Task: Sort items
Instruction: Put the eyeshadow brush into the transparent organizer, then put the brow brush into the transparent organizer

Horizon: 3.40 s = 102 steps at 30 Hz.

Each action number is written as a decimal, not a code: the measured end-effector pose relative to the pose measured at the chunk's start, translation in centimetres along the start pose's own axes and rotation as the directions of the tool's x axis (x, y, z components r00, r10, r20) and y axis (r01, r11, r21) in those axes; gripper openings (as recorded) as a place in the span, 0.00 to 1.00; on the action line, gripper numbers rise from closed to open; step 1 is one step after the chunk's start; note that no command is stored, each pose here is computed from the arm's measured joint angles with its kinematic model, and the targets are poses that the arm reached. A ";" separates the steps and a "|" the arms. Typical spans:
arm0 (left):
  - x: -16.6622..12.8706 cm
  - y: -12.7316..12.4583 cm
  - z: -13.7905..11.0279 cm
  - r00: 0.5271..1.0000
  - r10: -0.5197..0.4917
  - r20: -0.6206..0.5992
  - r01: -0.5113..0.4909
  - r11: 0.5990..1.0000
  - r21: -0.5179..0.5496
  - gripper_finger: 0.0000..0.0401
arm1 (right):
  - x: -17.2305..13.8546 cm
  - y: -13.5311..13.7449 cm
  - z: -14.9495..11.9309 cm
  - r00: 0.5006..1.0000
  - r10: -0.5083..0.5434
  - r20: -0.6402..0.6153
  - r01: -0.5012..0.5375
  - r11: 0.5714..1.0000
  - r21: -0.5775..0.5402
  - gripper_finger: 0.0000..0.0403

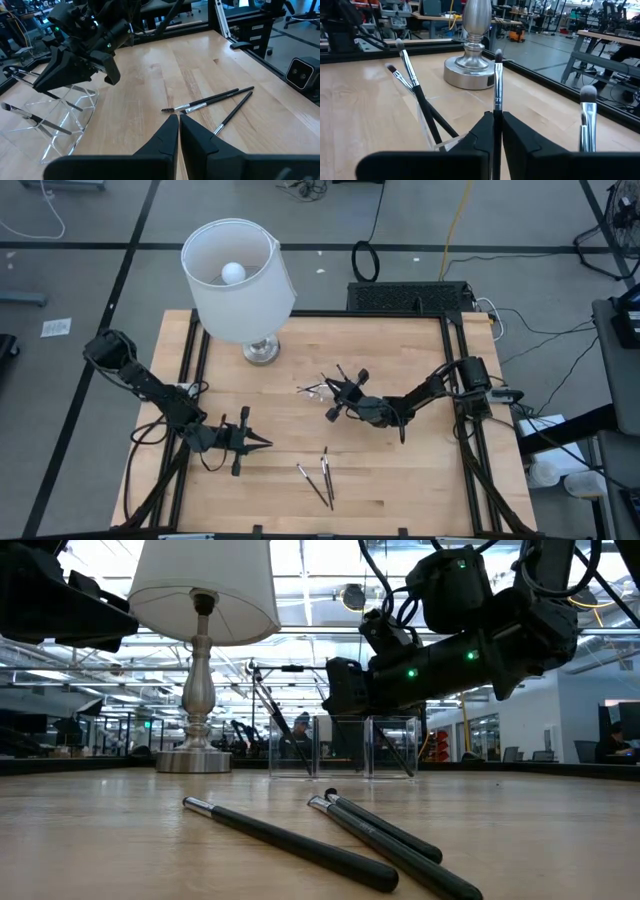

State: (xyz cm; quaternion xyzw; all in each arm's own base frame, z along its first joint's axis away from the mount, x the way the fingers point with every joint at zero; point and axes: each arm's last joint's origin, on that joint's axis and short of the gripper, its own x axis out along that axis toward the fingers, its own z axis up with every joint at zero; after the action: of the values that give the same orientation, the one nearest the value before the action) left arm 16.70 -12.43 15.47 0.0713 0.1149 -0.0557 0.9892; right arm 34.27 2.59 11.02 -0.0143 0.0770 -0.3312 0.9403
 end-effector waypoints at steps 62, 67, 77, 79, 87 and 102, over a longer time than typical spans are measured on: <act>0.4 0.6 -0.3 0.999 0.011 -0.031 -0.014 0.995 -0.103 0.06 | -6.7 4.9 2.9 0.824 0.484 -0.294 -0.491 0.870 0.057 0.00; 0.4 0.6 -0.3 0.999 0.011 -0.031 -0.014 0.995 -0.103 0.06 | -7.6 5.7 3.1 0.811 0.502 -0.301 -0.497 0.862 0.098 0.00; 0.4 0.6 -0.3 0.999 0.011 -0.032 -0.014 0.994 -0.109 0.06 | -12.0 14.0 8.6 0.691 0.397 -0.605 -0.542 0.837 -0.070 0.00; 0.4 0.6 -0.3 0.999 0.010 -0.032 -0.014 0.993 -0.121 0.06 | -12.1 15.1 8.1 0.653 0.401 -0.642 -0.570 0.819 -0.068 0.00; 0.2 0.3 -0.5 0.999 -0.013 -0.053 0.005 0.989 -0.149 0.06 | -11.5 17.1 3.9 0.649 0.372 -0.663 -0.547 0.834 -0.068 0.00; 0.3 0.5 -0.6 0.998 0.006 -0.055 -0.012 0.994 -0.110 0.06 | -10.7 16.9 2.4 0.614 0.400 -0.681 -0.559 0.829 -0.017 0.00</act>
State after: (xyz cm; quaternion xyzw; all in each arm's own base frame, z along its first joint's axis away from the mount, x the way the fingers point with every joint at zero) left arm 16.91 -11.89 14.93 0.0186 0.1444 -0.0429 0.9884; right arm 36.84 22.40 13.48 0.0154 0.4371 -0.0383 0.8985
